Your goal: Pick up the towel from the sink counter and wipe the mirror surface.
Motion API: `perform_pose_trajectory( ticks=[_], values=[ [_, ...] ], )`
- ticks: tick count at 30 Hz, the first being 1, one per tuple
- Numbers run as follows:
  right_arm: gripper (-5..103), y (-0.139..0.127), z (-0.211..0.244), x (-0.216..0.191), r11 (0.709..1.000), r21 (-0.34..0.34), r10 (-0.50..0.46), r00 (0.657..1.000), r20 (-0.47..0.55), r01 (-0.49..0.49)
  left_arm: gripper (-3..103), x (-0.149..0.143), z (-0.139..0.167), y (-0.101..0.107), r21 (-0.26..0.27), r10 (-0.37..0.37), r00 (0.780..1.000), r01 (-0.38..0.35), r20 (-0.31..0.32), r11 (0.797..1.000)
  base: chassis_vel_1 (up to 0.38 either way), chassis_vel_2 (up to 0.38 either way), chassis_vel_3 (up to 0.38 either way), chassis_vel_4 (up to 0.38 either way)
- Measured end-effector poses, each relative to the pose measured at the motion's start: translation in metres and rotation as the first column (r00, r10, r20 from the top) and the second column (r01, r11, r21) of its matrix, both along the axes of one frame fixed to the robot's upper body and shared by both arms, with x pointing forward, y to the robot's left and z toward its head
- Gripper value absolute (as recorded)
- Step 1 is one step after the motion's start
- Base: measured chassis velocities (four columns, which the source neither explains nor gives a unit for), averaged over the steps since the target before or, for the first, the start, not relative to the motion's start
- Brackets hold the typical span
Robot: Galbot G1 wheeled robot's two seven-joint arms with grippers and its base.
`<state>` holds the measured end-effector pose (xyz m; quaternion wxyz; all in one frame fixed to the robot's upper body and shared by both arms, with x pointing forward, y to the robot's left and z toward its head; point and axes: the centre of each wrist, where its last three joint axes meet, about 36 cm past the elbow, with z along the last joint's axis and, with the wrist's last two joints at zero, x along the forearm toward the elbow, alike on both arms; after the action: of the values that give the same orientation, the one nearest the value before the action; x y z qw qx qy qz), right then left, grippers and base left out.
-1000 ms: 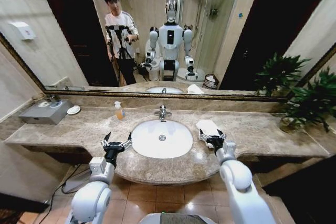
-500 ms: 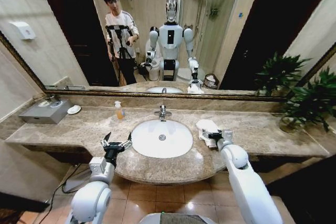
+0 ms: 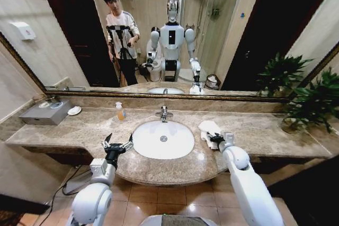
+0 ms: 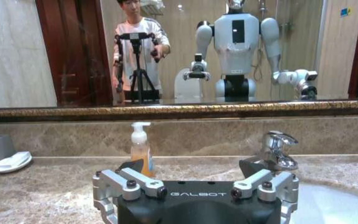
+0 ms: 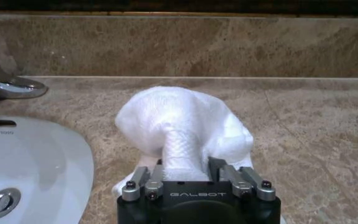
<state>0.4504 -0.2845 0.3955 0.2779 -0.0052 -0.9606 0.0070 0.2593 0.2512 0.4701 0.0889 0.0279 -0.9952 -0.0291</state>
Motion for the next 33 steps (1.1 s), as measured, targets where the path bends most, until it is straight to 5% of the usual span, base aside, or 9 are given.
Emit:
perform_pose_trajectory(
  ticks=[9,18,26,33],
  values=[
    [11,0.007,0.005,-0.010,1.000,0.013,-0.002,0.994,0.106,0.001,100,0.000,0.000,0.000,0.000,0.000,1.000,0.000,0.000,1.000,0.000,0.000,0.000,0.000],
    [10,0.028,0.030,-0.046,1.000,0.025,-0.009,0.938,0.347,0.001,100,0.000,0.000,0.000,0.000,0.000,1.000,0.000,0.000,1.000,0.000,0.000,0.000,0.000],
    [10,0.044,0.042,-0.062,0.998,-0.066,0.034,0.896,0.442,-0.005,100,0.000,0.000,0.000,0.000,0.000,1.000,0.000,0.000,1.000,0.000,0.000,0.000,0.000],
    [10,0.053,0.045,-0.065,0.998,-0.069,0.045,0.879,0.476,-0.014,100,0.000,0.000,0.000,0.000,0.000,1.000,0.000,0.000,1.000,0.000,0.000,0.000,0.000]
  ],
)
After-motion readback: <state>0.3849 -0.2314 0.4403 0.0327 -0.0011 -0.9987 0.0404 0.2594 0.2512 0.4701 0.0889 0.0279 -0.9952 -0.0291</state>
